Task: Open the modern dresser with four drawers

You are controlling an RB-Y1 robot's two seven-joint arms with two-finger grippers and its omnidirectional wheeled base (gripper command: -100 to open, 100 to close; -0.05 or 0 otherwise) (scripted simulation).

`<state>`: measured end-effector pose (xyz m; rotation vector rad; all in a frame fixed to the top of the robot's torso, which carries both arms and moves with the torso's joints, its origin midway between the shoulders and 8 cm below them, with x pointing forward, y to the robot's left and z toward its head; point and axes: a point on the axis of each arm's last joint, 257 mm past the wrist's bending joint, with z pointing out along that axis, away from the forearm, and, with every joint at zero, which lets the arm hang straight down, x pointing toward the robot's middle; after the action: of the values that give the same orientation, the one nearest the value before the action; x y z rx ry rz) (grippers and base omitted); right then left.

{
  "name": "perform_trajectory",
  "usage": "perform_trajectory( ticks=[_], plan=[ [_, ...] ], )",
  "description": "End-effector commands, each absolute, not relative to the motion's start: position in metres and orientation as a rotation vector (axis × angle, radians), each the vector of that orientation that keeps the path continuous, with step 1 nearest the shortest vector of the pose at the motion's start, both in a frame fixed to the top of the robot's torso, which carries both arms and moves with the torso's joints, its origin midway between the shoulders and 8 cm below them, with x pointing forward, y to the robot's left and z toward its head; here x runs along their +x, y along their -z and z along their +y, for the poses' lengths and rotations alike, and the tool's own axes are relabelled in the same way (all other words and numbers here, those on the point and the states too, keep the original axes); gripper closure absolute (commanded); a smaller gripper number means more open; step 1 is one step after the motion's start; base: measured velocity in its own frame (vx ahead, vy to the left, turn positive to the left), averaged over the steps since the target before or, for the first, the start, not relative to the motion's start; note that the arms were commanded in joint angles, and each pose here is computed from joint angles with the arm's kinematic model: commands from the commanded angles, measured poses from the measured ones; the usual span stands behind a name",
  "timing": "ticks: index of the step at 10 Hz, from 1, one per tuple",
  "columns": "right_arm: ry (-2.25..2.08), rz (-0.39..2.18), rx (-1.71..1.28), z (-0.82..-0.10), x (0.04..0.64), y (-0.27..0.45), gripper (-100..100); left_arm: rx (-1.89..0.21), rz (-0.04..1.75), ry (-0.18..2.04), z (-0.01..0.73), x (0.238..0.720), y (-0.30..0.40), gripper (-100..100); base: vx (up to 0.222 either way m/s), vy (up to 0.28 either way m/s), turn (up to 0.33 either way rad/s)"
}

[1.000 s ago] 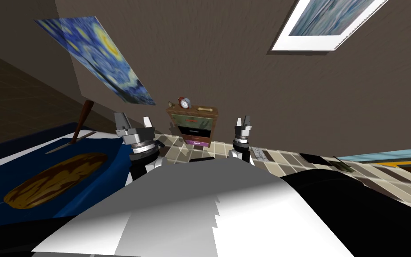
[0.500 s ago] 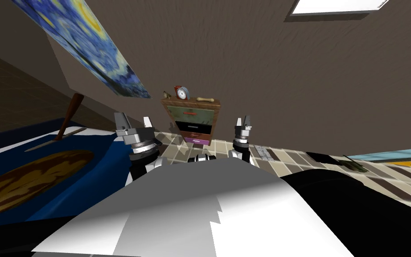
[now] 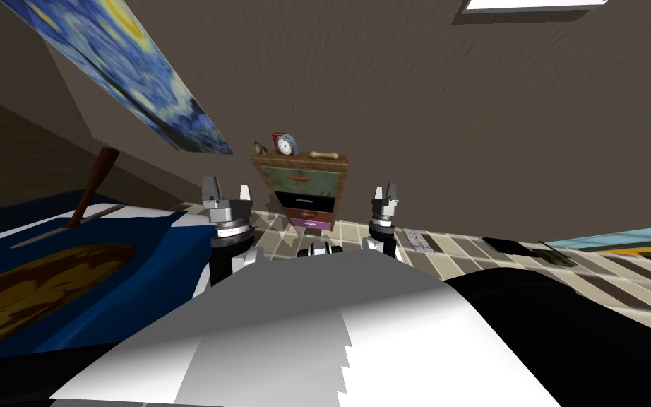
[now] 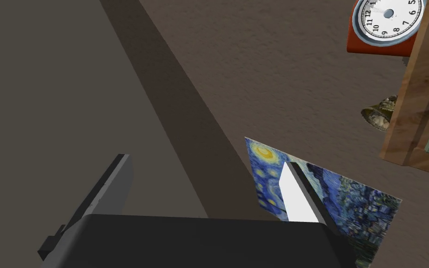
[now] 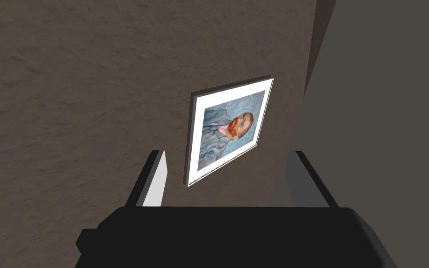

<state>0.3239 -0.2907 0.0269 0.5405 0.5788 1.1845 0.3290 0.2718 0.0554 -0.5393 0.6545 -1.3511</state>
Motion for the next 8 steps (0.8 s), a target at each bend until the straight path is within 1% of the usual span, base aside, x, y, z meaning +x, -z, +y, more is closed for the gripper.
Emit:
perform_trajectory(
  ticks=[1,8],
  plan=[
    [-1.184,0.579,0.540,-0.291,0.324,-0.027,0,-0.577,0.717,1.350,0.269,0.344,-0.040,-100,0.055,0.026,-0.059],
    [-1.184,0.579,0.540,-0.291,0.324,-0.027,0,-0.695,0.813,1.341,0.265,0.379,-0.009,-100,0.045,0.021,-0.059]
  ],
)
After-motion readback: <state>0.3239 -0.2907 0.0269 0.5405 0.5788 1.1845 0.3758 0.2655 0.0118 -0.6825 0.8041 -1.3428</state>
